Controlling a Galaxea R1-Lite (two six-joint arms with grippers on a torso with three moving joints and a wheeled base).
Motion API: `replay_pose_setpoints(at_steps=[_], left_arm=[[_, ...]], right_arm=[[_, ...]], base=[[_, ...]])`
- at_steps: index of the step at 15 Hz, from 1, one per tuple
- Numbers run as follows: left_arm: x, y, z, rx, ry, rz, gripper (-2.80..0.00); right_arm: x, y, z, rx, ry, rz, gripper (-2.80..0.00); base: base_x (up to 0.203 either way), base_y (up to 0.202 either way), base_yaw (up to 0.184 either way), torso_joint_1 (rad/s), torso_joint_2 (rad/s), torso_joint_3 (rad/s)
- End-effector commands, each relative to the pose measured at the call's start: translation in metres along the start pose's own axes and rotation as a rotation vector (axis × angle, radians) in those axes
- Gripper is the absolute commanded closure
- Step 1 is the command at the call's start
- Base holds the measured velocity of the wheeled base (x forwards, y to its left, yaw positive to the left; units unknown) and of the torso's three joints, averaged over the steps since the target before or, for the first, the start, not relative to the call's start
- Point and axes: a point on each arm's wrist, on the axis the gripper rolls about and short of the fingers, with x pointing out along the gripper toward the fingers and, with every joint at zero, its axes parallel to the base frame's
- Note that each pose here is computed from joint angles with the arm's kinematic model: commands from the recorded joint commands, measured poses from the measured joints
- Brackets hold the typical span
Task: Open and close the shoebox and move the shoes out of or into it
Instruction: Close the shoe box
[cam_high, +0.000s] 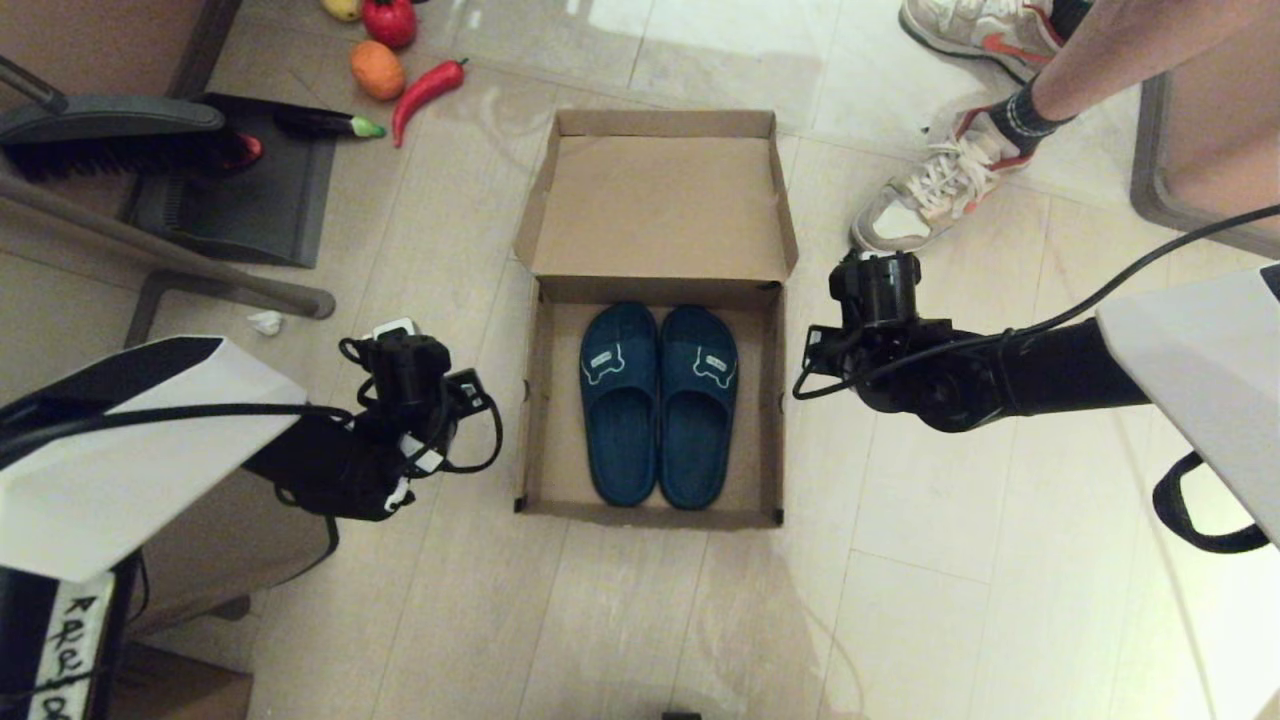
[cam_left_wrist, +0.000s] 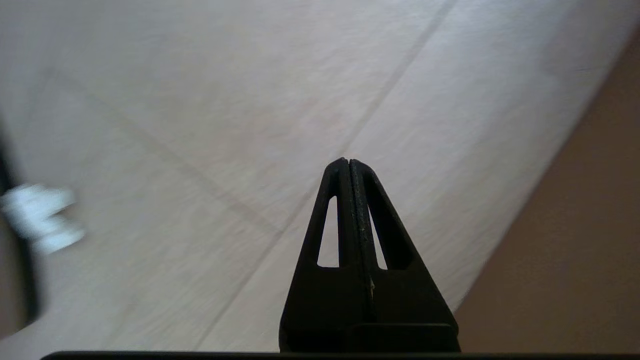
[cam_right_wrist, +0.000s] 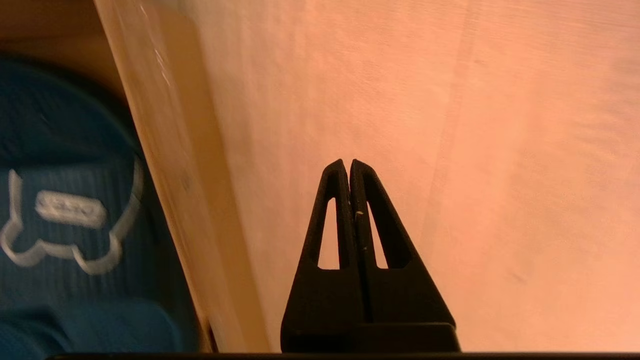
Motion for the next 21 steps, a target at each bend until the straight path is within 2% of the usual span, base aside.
replay_pose_setpoints(at_steps=[1, 3, 7, 10, 14, 18, 21], left_arm=[[0.007, -0.016, -0.01, -0.002, 0.003, -0.063, 0.0], [0.009, -0.026, -0.013, -0.005, 0.006, -0.119, 0.0], [0.01, -0.036, -0.024, 0.008, 0.039, -0.169, 0.0], [-0.004, -0.049, -0.033, 0.03, 0.077, -0.191, 0.0], [-0.038, -0.048, -0.044, 0.066, 0.159, -0.216, 0.0], [-0.059, -0.05, -0.056, 0.069, 0.218, -0.234, 0.0], [-0.06, -0.05, -0.058, 0.074, 0.224, -0.236, 0.0]], right_arm=[[0.016, 0.005, -0.014, 0.029, -0.032, 0.056, 0.0], [0.03, 0.007, -0.025, 0.055, -0.049, 0.192, 0.0], [0.052, -0.009, -0.034, 0.05, -0.011, 0.372, 0.0], [0.05, -0.014, -0.039, 0.036, 0.016, 0.383, 0.0], [0.018, -0.031, -0.053, 0.012, 0.127, 0.403, 0.0], [-0.016, -0.043, -0.086, -0.014, 0.208, 0.467, 0.0], [-0.035, -0.037, -0.105, -0.031, 0.229, 0.511, 0.0]], base=[[0.0, 0.0, 0.0, 0.0, 0.0, 0.0], [0.0, 0.0, 0.0, 0.0, 0.0, 0.0], [0.0, 0.0, 0.0, 0.0, 0.0, 0.0], [0.0, 0.0, 0.0, 0.0, 0.0, 0.0], [0.0, 0.0, 0.0, 0.0, 0.0, 0.0], [0.0, 0.0, 0.0, 0.0, 0.0, 0.0], [0.0, 0.0, 0.0, 0.0, 0.0, 0.0]])
